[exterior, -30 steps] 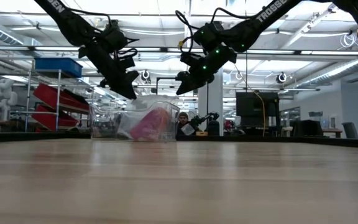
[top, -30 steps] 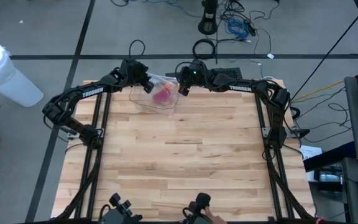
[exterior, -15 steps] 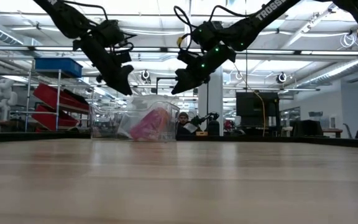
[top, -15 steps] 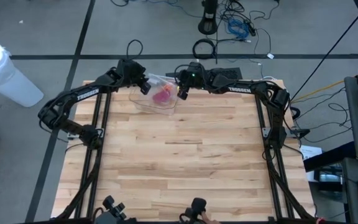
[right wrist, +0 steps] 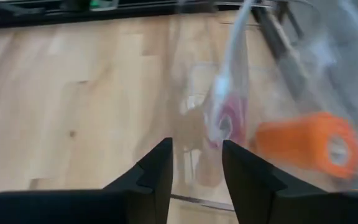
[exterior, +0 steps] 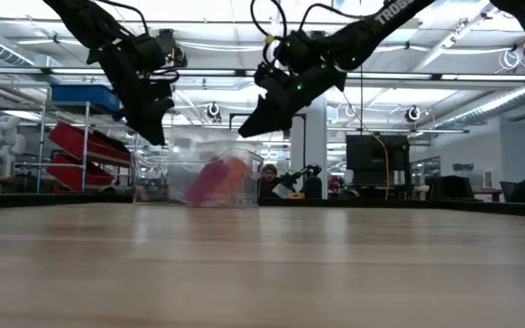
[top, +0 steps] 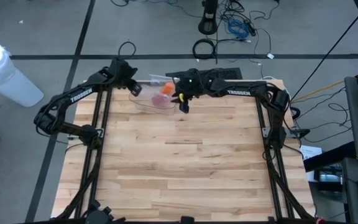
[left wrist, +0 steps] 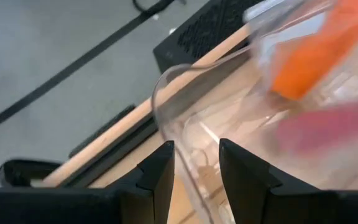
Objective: Roll bandage
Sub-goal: Return to Home Position
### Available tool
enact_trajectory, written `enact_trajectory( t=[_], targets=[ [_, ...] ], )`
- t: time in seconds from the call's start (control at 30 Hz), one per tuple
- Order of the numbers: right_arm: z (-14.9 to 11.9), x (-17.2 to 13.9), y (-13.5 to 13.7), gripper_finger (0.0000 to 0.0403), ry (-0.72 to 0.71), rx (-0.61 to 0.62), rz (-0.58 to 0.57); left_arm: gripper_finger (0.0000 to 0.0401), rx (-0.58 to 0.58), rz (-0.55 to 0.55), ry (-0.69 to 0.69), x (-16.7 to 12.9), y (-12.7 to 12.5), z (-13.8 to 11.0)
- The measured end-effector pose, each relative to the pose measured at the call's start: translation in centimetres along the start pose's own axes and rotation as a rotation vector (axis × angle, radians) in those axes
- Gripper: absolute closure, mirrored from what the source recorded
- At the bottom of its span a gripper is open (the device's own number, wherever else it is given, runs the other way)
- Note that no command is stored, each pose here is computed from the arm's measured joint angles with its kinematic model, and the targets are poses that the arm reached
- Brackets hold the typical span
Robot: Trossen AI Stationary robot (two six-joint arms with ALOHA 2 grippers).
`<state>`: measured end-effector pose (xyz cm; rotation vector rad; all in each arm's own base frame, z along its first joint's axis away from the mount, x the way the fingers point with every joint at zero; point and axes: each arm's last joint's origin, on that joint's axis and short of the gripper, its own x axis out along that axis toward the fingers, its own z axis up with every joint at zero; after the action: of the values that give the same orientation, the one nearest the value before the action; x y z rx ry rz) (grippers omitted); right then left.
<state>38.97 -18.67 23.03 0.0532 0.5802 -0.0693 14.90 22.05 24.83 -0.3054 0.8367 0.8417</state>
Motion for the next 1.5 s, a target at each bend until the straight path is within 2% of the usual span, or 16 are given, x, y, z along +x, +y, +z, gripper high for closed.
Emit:
enact_trajectory(
  t=[0.1, 0.23, 0.3, 0.37, 0.5, 0.7, 0.83, 1.03, 1.1, 1.33, 1.43, 1.5],
  targets=[
    [0.8, -0.3, 1.8, 0.0291, 0.003, -0.059, 0.005, 0.0269, -0.026, 0.029, 0.027, 0.1, 0.2, -0.2],
    [2.1, -1.6, 3.7, 0.0329, 0.015, -0.171, -0.152, 0.0269, -0.030, 0.056, 0.036, 0.1, 0.3, -0.3],
    [2.6, -2.7, 3.7, 0.0350, 0.014, -0.196, -0.242, 0.0269, -0.050, 0.057, 0.023, 0.1, 0.3, -0.2],
    [3.0, -3.9, 3.3, 0.0368, 0.012, -0.192, -0.307, 0.0269, -0.056, 0.052, 0.022, 0.1, 0.1, -0.2],
    [2.9, -6.6, 3.2, 0.0396, 0.002, -0.169, -0.334, 0.0269, -0.062, 0.036, 0.045, 0.1, -0.3, -0.3],
    [0.1, -10.8, 4.5, 0.0402, -0.042, -0.120, -0.348, 0.0269, -0.061, 0.036, 0.040, 0.0, -0.4, -0.3],
    [-2.3, -13.0, 6.4, 0.0403, -0.152, -0.098, -0.331, 0.0269, -0.022, -0.021, -0.024, -0.8, -1.4, 0.2],
    [-4.9, -15.6, 8.9, 0.0403, -0.311, -0.066, -0.303, 0.0269, 0.159, -0.220, -0.228, -3.7, -4.7, 1.5],
    [-5.3, -16.5, 9.6, 0.0403, -0.340, -0.050, -0.277, 0.0269, 0.209, -0.292, -0.276, -4.9, -6.0, 1.6],
    [-5.1, -18.8, 12.8, 0.0403, -0.428, -0.054, -0.100, 0.0269, 0.326, -0.440, -0.375, -8.5, -9.8, 0.9],
    [-5.0, -19.9, 14.3, 0.0403, -0.443, -0.085, -0.044, 0.0269, 0.338, -0.511, -0.391, -9.8, -11.5, 0.4],
    [-5.2, -20.6, 15.2, 0.0403, -0.440, -0.106, -0.020, 0.0269, 0.333, -0.514, -0.398, -10.6, -12.5, 0.0]
  ],
)
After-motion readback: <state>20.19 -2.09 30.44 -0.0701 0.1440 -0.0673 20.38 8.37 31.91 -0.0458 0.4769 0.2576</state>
